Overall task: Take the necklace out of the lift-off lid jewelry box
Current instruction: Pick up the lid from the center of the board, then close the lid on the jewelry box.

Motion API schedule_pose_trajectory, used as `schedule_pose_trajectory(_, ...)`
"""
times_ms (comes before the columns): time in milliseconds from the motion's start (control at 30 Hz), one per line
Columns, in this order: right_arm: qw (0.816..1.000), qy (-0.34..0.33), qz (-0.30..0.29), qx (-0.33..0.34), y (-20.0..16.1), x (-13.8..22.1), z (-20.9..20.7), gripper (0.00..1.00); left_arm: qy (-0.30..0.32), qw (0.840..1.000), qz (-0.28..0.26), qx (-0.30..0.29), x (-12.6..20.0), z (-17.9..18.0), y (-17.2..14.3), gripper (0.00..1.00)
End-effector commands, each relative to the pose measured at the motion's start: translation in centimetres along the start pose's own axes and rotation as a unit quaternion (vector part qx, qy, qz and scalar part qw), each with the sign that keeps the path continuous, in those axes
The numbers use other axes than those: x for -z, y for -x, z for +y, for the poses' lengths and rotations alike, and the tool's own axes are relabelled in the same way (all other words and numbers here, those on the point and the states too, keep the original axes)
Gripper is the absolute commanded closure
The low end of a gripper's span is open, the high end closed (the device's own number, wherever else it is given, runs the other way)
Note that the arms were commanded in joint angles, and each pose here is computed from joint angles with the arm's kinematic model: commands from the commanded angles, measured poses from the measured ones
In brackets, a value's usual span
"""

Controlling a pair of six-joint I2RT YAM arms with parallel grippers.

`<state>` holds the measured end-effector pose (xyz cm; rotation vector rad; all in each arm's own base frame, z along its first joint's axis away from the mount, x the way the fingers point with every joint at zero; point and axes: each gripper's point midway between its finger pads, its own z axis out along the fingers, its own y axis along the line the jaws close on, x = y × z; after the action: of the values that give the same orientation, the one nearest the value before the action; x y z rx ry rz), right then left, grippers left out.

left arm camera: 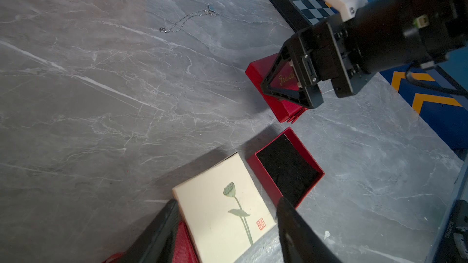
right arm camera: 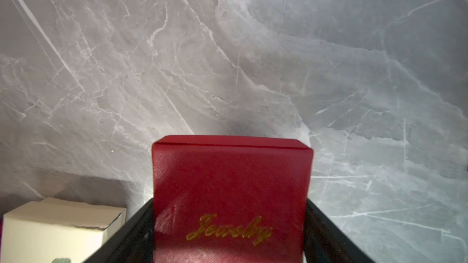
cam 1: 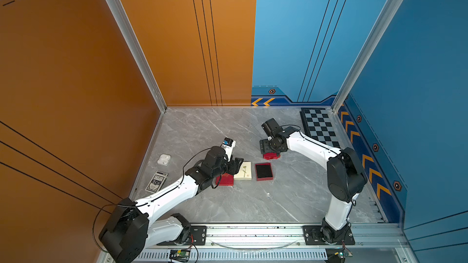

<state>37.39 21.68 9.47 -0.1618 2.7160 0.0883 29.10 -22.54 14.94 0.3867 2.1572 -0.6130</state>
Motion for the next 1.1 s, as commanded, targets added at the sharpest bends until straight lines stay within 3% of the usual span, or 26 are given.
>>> schedule_pose_trajectory(0,0.999,-0.024,0.021,-0.010,-2.4,1.0,-0.3,0.16,-0.006,1.000,-0.006,-0.006,0.4,0.0,0.0,0.37)
schedule_pose_trajectory(533,0.999,-0.025,0.022,-0.014,-7.6,2.9,3.4,0.16,-0.032,0.999,-0.005,-0.010,0.7,-0.7,0.2,0.36)
schedule_pose_trajectory(1067,0.999,-0.036,0.033,-0.003,-9.1,1.8,3.8,0.16,-0.035,0.999,-0.008,-0.010,1.1,-0.8,0.1,0.35)
